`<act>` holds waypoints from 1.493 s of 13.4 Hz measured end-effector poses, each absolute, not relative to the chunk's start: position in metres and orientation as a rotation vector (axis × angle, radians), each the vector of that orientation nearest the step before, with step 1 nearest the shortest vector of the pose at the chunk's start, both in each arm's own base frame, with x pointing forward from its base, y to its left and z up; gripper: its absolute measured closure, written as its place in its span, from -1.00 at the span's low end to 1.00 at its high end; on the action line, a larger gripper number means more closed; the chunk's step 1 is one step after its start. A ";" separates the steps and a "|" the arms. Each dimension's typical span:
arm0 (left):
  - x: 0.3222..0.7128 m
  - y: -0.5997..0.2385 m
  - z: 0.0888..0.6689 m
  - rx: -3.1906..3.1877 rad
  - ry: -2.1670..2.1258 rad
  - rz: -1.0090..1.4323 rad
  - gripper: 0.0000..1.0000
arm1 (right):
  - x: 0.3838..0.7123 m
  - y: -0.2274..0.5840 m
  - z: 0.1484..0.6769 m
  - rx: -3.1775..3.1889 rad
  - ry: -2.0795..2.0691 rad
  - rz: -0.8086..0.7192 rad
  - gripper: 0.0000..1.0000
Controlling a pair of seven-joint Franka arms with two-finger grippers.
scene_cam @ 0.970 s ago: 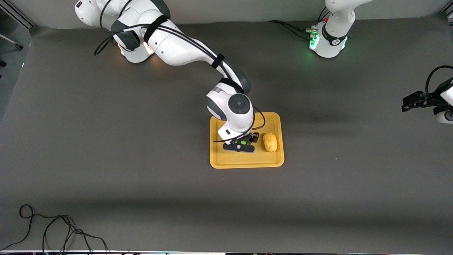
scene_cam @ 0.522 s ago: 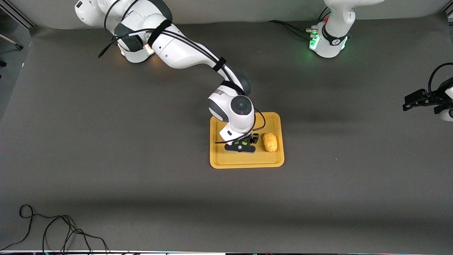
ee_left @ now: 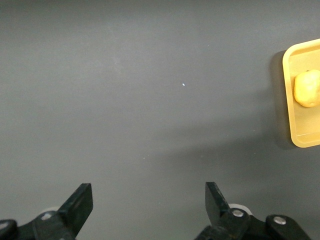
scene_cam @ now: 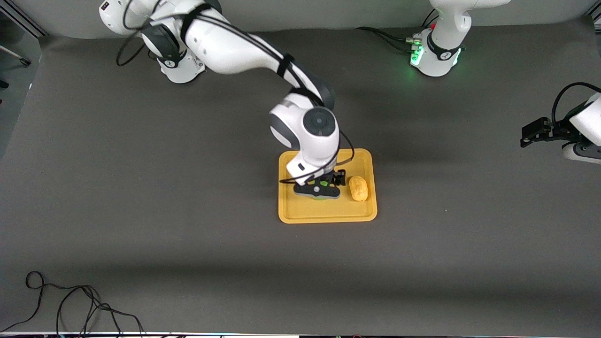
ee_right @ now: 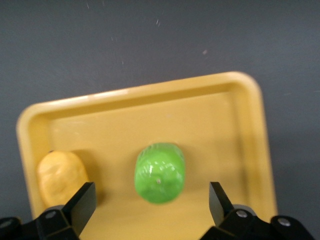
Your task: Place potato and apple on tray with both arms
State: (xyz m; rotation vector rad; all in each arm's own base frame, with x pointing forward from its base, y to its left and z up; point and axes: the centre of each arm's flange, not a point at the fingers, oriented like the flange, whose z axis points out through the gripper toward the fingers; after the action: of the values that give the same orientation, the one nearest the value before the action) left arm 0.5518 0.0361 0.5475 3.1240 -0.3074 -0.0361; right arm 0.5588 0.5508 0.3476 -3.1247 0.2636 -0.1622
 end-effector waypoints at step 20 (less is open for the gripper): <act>0.554 0.025 0.576 3.130 -0.342 -0.023 -1.00 | 0.566 0.008 0.589 -3.164 0.074 0.064 -1.00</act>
State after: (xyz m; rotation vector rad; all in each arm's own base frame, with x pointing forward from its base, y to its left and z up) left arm 0.5545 0.0254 0.5762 3.1303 -0.3418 -0.0226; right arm 0.5661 0.0081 0.5887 -3.1636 0.0737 0.0637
